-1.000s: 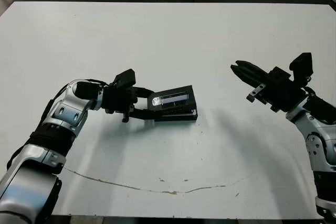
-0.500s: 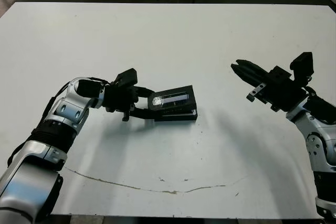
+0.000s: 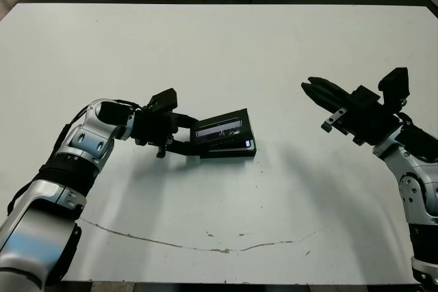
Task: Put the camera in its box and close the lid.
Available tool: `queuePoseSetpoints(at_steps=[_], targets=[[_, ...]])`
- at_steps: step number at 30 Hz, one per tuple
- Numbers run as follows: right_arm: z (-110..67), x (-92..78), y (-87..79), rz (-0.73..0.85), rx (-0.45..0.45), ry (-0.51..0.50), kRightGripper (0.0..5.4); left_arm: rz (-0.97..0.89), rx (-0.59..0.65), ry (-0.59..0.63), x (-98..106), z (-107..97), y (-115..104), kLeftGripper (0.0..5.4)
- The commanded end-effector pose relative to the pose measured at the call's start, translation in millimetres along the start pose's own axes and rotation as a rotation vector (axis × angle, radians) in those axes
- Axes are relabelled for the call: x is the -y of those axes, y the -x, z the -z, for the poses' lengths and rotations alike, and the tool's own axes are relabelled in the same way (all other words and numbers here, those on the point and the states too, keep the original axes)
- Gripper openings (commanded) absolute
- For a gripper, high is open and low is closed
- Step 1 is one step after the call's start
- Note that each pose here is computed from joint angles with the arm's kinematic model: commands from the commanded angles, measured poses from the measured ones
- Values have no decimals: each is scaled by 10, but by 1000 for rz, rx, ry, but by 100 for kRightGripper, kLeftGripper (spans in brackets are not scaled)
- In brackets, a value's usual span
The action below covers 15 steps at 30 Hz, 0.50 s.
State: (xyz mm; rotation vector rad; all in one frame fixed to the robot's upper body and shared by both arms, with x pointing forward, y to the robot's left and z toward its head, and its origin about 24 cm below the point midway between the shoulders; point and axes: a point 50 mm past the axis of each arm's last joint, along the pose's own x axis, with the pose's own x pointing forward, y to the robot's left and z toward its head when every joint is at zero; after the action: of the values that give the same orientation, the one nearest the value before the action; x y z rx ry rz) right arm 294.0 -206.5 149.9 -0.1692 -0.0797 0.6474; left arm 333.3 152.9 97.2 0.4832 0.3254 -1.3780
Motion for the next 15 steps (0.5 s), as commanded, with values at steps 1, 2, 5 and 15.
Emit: queuePoseSetpoints(at_steps=[1,2,5,15], targets=[[87,-5,33,-1,-46,-16,0,-19,-120,68,92,322,96,221],[86,-5,32,-2,-47,-16,0,-27,-112,67,89,329,105,221],[89,-5,34,-1,-47,-20,0,-51,-81,65,78,345,114,221],[107,-1,36,-6,-52,-31,0,-135,-30,61,-31,258,116,208]])
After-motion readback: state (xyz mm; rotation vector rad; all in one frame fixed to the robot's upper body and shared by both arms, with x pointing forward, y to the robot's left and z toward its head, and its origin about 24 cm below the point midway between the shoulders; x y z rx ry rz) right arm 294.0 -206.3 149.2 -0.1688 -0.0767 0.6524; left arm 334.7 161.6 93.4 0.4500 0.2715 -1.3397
